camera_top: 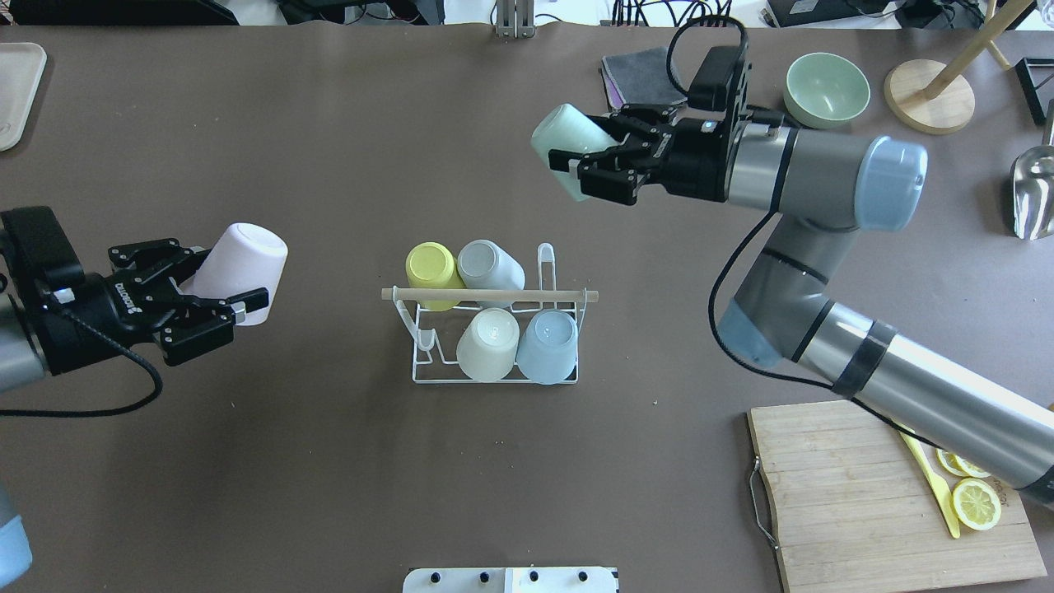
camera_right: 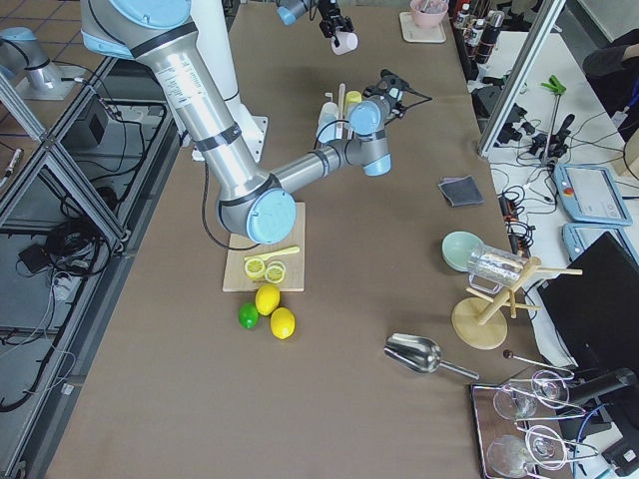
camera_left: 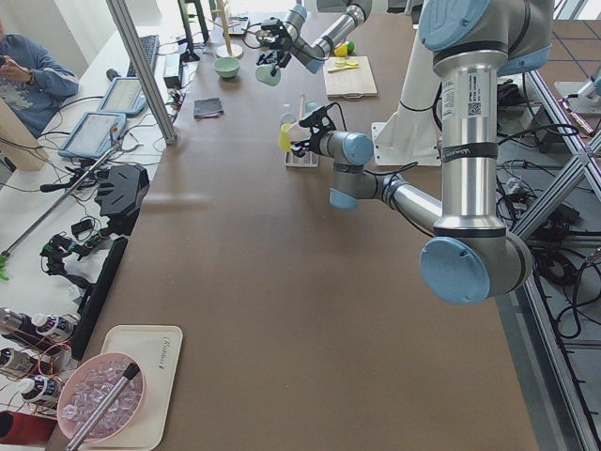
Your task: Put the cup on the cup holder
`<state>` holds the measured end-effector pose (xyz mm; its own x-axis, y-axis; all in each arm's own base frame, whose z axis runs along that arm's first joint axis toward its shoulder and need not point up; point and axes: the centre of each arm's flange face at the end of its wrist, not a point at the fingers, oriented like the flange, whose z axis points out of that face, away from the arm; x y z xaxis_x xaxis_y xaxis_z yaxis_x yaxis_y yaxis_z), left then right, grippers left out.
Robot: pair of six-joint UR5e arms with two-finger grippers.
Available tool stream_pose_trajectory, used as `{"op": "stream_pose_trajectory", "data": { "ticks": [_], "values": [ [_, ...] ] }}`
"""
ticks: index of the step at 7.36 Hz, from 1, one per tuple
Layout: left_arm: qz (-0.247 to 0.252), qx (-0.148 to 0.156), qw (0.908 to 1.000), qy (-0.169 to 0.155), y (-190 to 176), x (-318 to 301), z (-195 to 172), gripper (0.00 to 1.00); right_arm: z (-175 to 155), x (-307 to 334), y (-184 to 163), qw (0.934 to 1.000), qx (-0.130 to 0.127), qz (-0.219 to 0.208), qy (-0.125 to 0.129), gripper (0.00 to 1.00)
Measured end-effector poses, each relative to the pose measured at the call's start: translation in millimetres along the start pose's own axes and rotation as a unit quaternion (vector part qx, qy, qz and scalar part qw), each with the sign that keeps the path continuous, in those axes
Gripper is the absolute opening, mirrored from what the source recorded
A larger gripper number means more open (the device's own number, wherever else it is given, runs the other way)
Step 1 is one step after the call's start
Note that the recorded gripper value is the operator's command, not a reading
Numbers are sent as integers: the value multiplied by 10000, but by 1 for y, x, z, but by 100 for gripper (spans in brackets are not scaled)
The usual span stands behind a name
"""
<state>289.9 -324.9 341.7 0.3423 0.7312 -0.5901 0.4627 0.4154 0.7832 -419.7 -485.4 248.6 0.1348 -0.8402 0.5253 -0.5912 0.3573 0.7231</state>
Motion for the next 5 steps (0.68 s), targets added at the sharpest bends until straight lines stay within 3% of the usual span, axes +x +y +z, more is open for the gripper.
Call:
{"op": "stream_pose_trajectory", "data": {
  "ticks": [1,3,5],
  "values": [
    [-63,376,9992,-103,9,22,9,17,12,-25,18,9989,445,147,36,0],
    [-89,850,9952,-468,36,73,39,17,22,-36,47,9942,1027,313,14,0],
    [92,1119,9900,-858,57,124,60,18,29,-30,81,9925,1161,373,-59,0]
  ]
}}
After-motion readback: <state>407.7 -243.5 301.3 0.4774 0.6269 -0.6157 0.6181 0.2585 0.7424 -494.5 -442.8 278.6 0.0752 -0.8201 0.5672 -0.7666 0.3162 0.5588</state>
